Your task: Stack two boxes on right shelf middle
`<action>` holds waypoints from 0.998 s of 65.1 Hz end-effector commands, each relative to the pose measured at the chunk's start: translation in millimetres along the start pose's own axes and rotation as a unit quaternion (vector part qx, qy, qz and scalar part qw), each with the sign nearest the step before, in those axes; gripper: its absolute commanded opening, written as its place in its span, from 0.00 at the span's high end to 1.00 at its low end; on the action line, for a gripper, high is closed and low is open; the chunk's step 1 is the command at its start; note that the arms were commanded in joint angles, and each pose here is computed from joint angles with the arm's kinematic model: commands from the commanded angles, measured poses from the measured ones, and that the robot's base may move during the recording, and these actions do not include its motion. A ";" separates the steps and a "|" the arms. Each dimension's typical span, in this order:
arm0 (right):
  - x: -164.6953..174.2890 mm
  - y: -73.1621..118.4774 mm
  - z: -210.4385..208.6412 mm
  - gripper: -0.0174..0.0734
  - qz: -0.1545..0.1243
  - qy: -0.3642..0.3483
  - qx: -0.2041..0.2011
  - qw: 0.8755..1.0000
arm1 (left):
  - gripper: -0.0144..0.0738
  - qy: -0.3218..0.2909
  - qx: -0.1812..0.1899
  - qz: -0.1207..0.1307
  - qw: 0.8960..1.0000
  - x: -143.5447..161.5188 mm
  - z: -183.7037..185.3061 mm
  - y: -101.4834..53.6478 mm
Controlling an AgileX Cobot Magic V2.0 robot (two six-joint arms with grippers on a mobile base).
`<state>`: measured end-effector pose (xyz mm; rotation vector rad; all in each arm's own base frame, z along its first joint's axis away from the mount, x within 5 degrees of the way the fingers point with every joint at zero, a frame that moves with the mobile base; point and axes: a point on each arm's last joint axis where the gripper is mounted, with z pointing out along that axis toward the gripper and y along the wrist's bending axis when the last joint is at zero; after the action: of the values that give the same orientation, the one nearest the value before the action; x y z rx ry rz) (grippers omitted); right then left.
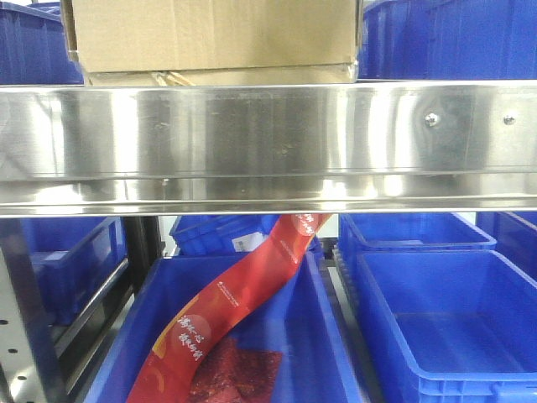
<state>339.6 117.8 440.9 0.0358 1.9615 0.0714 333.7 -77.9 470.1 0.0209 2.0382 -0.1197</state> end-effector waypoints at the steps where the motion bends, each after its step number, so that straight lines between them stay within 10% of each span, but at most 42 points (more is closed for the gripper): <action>1: 0.9 -1.0 -2.2 0.99 -0.015 -0.002 0.003 1.000 | 0.96 -0.003 0.019 -0.012 1.000 -0.4 -3.7 -4.5; 24: 36.8 -33.1 -20.7 0.99 -0.008 -0.063 -0.054 0.996 | 0.96 -0.051 0.053 -0.021 0.997 48.6 -18.7 -41.5; 49: 118.4 -63.4 -71.8 0.99 -0.009 -0.109 -0.118 0.987 | 0.96 -0.087 0.151 0.004 0.985 149.2 -40.3 -26.6; 65: 173.7 -79.1 -109.5 0.99 -0.010 -0.101 -0.120 0.988 | 0.96 -0.081 0.149 0.008 0.985 204.5 -77.9 0.0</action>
<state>186.9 49.2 321.0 -0.1280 1.7676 0.2744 188.3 -84.2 324.7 0.2011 1.8804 -0.3837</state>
